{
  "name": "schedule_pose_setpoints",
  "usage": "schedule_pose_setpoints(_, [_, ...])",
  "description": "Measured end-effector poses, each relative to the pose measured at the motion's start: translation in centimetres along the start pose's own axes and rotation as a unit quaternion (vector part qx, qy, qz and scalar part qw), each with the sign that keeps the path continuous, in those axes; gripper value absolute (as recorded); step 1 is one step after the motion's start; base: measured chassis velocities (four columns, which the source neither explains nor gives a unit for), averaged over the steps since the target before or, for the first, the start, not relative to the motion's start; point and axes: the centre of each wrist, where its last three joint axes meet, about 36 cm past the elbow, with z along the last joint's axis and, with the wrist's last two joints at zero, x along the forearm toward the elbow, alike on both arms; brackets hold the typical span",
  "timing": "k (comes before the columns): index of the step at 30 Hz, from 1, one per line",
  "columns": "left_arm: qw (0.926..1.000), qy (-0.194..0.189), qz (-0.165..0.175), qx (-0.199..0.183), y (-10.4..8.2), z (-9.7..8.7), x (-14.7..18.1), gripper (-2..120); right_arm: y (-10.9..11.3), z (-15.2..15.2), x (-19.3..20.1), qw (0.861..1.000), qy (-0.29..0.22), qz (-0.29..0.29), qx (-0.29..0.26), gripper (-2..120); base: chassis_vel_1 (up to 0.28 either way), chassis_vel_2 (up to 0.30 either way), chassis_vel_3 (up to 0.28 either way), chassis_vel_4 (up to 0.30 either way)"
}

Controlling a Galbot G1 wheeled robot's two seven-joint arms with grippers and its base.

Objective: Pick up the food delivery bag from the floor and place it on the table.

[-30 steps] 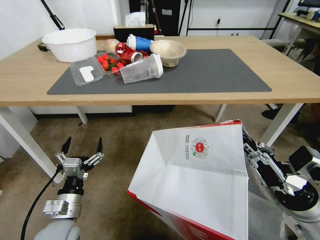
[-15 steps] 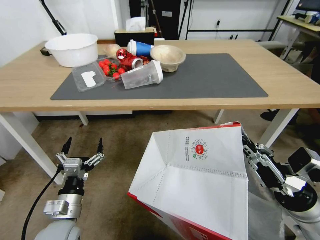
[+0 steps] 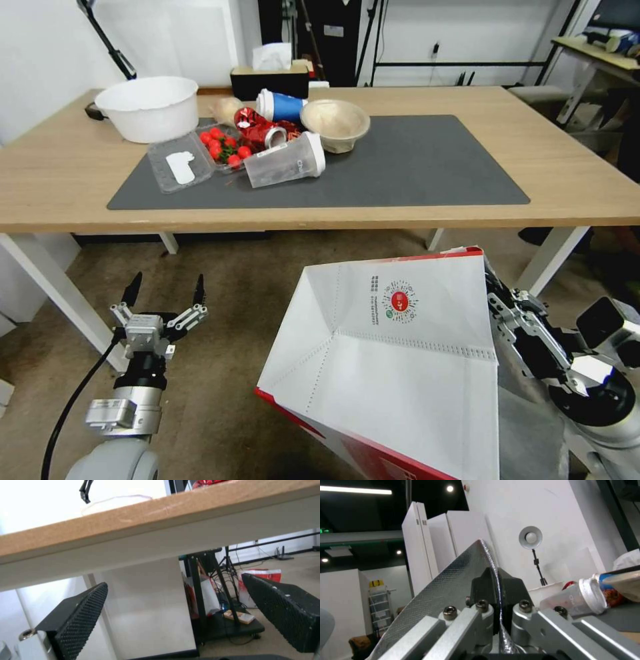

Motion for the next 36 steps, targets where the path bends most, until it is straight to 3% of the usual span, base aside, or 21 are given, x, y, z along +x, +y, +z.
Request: schedule_pose_setpoints(36, [0.9999, -0.006, -0.009, 0.002, 0.46, -0.16, -0.56, 100, -0.28, -0.12, 0.40, 1.000, 0.001, -0.001, 0.008, 0, 0.000, 0.000, 0.000, 0.000])
